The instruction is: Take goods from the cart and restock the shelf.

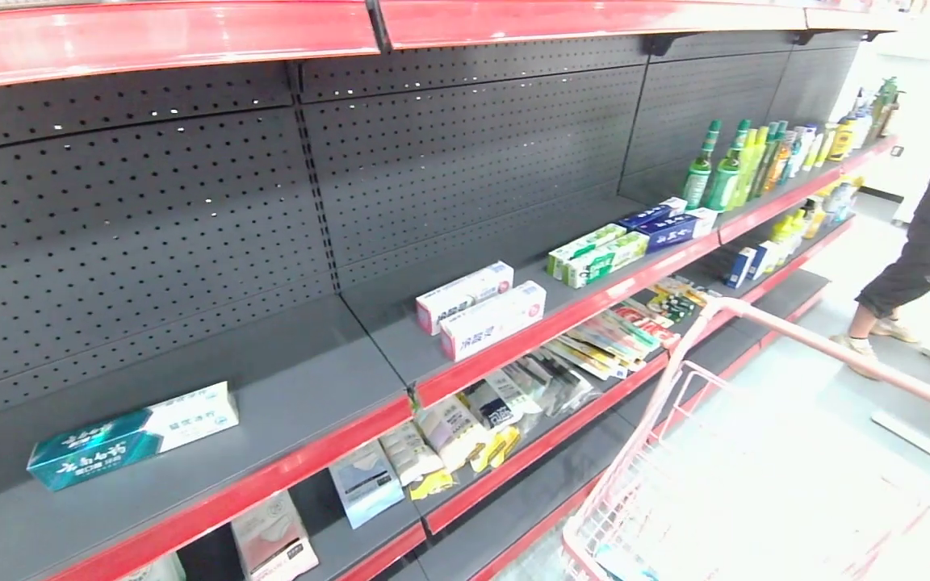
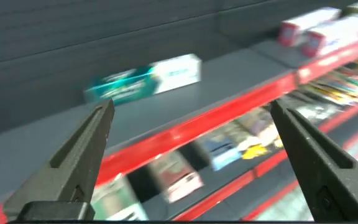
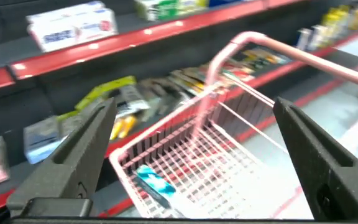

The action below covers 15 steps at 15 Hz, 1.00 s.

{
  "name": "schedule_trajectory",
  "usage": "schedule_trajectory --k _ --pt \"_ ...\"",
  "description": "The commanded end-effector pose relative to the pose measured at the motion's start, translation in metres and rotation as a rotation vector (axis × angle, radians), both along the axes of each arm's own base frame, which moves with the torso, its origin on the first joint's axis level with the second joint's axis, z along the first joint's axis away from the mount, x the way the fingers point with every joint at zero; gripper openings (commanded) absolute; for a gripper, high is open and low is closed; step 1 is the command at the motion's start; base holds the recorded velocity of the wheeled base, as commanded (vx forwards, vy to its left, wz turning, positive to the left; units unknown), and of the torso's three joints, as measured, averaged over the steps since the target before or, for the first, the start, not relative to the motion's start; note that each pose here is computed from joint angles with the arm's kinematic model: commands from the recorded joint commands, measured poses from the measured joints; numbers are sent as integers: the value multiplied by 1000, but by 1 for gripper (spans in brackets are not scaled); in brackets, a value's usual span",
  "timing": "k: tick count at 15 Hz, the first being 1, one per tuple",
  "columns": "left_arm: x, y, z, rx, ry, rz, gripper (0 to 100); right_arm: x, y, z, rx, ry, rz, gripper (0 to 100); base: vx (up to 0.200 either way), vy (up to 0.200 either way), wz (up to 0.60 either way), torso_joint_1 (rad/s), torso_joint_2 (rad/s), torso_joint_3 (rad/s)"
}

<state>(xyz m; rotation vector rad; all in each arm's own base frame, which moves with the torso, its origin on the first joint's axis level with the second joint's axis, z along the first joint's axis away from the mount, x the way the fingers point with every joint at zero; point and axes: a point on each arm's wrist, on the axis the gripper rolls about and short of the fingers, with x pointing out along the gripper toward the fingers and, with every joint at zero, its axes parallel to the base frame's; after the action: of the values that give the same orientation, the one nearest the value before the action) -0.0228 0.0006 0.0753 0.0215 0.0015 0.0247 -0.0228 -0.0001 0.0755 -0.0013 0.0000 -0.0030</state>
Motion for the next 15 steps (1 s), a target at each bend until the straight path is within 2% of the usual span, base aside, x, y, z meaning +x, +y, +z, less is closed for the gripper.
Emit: schedule_trajectory --k 1,6,7,8,9,10,11,12,13,14,15 --pt "0 0 0 0 0 0 100 0 0 0 0 2 0 100 0 0 0 0 0 0" --pt "0 0 0 0 0 1 100 0 0 0 7 3 3 100 0 0 0 0 0 0" --pt "0 0 0 0 0 0 100 -2 0 13 10 -26 11 100 0 0 0 0 0 0" --pt "0 0 0 0 0 1 100 5 0 57 60 -6 15 100 0 0 0 0 0 0" --pt "0 0 0 0 0 0 100 28 0 126 209 -23 -4 100 0 0 0 0 0 0" --pt "0 0 0 0 0 0 100 59 -1 177 273 -13 -33 100 0 0 0 0 0 0" --pt "0 0 0 0 0 0 100 67 -1 180 269 7 -46 100 0 0 0 0 0 0" --pt "0 0 0 0 0 0 100 106 -4 166 166 169 -127 100 0 0 0 0 0 0" --pt "0 0 0 0 0 0 100 129 -6 158 164 258 -121 100 0 0 0 0 0 0" --pt "0 0 0 0 0 0 100 158 -8 139 190 405 -107 100 0 0 0 0 0 0" --pt "0 0 0 0 0 0 100 171 -8 118 147 522 -94 100 0 0 0 0 0 0"
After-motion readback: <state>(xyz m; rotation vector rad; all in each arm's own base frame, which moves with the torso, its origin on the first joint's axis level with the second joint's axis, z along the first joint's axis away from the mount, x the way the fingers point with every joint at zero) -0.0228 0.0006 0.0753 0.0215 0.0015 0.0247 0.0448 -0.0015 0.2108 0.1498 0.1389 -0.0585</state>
